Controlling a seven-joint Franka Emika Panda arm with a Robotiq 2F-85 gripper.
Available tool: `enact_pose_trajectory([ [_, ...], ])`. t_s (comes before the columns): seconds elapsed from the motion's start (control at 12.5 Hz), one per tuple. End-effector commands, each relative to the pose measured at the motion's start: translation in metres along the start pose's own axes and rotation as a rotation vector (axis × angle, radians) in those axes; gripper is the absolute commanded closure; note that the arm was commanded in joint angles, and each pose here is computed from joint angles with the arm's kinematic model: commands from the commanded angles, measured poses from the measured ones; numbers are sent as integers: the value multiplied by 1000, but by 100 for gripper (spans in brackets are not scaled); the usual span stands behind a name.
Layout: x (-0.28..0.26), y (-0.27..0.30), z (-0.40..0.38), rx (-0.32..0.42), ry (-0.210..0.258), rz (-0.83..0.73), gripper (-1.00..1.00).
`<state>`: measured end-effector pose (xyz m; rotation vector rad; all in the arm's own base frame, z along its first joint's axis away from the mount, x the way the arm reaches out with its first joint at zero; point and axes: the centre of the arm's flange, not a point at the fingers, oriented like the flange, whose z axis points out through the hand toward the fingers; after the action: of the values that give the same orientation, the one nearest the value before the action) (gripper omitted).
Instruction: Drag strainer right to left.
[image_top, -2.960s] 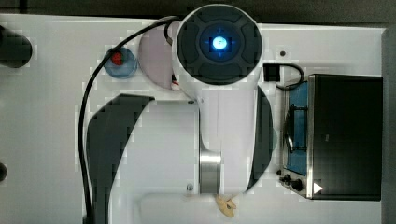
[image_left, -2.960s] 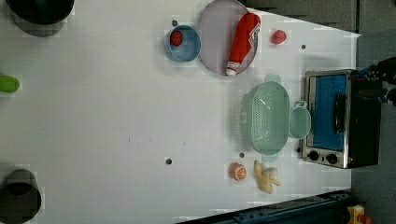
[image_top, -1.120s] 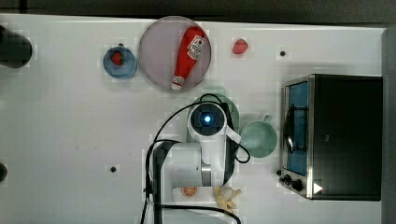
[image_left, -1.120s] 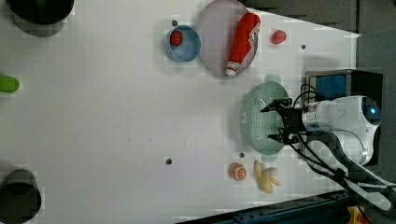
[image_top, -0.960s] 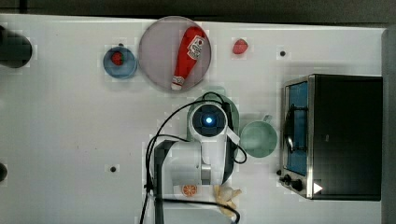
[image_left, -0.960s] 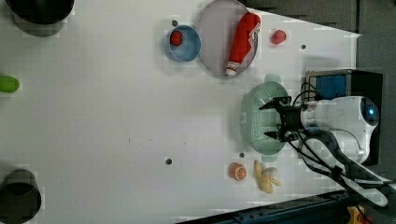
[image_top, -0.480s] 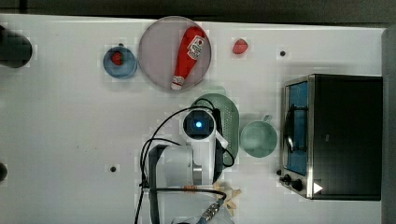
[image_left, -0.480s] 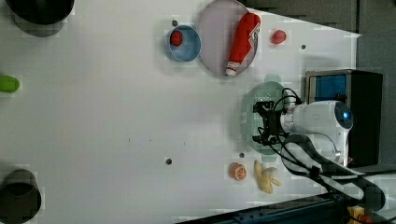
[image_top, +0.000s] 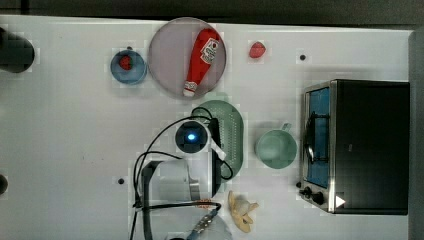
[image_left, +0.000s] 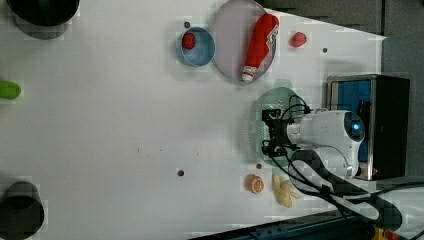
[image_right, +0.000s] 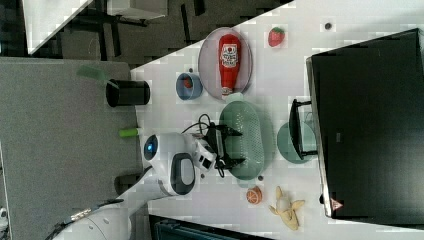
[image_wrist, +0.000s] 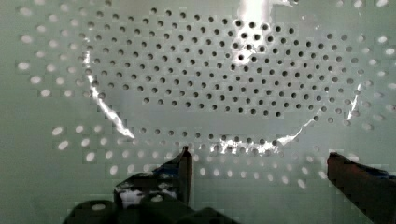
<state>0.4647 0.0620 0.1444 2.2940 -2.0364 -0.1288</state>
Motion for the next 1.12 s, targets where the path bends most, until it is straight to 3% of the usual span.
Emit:
enact_pose_trajectory([
  [0.08, -43, -2, -9, 12, -6, 56, -100],
  [1.12, -194, -29, -8, 4, -107, 74, -100],
])
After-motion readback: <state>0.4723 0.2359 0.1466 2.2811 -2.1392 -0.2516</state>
